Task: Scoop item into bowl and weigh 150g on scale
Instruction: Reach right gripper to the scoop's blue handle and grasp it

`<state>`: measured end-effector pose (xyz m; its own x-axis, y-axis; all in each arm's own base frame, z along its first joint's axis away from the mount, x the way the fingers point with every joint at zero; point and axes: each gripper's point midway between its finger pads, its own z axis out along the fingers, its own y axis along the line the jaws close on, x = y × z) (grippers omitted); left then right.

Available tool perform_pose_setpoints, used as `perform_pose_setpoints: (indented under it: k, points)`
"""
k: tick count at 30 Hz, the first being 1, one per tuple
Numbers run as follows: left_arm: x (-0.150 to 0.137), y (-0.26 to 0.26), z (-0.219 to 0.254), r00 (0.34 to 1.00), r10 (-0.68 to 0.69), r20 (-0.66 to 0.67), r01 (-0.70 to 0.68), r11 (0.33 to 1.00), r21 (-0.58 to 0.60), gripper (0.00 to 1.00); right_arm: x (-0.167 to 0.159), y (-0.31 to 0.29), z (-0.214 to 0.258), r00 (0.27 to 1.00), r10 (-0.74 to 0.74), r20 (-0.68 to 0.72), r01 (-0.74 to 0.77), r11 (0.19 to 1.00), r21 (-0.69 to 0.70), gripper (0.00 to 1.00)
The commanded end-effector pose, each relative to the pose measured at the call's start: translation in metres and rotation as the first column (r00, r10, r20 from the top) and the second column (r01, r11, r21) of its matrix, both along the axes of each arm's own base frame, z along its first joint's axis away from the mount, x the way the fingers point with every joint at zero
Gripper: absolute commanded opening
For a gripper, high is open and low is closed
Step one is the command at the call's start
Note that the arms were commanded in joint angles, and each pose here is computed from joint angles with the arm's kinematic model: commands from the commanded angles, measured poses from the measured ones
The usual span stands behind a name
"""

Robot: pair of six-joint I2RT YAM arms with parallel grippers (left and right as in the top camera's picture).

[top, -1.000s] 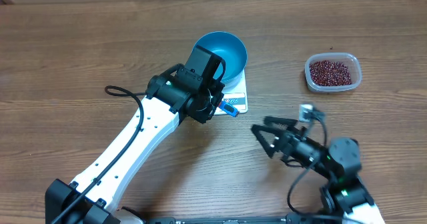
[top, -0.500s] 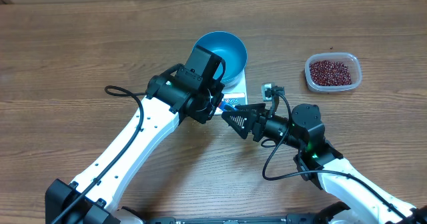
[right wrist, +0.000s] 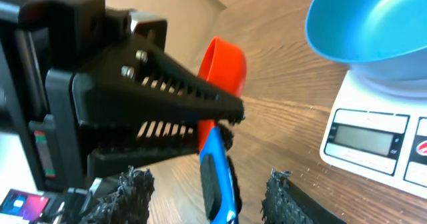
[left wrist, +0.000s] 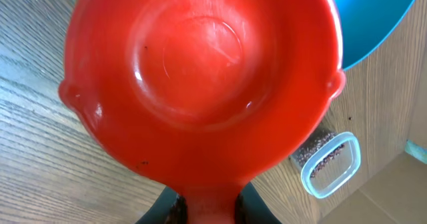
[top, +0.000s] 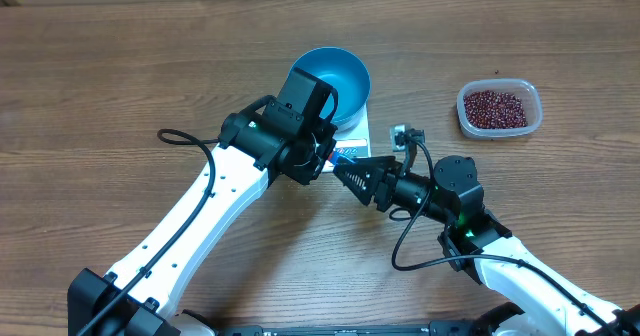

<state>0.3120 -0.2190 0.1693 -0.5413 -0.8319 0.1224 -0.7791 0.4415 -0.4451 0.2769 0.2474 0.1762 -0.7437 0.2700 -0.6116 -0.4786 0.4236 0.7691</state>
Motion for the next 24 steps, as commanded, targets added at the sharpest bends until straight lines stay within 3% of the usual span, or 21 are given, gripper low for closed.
perform_pose_setpoints:
  k: [1,8,14,20,24]
  points:
    - [0.001,-0.006,0.007,1.0,0.014,0.001,-0.014,0.999,-0.031,0.04,0.011,0.0,0.011,0.999,-0.042,0.024,0.041,0.999,0.011,0.54]
    - [0.001,-0.006,0.007,1.0,0.021,-0.001,-0.021,0.999,-0.035,0.04,0.012,0.005,0.015,0.999,-0.039,0.037,0.038,0.999,0.036,0.53]
    - [0.001,-0.007,0.007,1.0,0.019,0.0,-0.019,0.999,-0.038,0.04,0.019,0.014,-0.003,0.999,-0.034,-0.033,0.035,0.999,0.027,0.48]
    - [0.001,-0.006,0.007,1.0,0.019,0.0,-0.019,0.999,-0.037,0.04,0.02,0.014,0.006,0.999,-0.033,0.002,0.033,0.998,0.048,0.47]
    - [0.001,-0.006,0.007,1.0,0.019,0.001,-0.019,0.999,-0.037,0.04,0.021,0.015,0.011,0.999,-0.034,0.019,0.033,0.998,0.058,0.38]
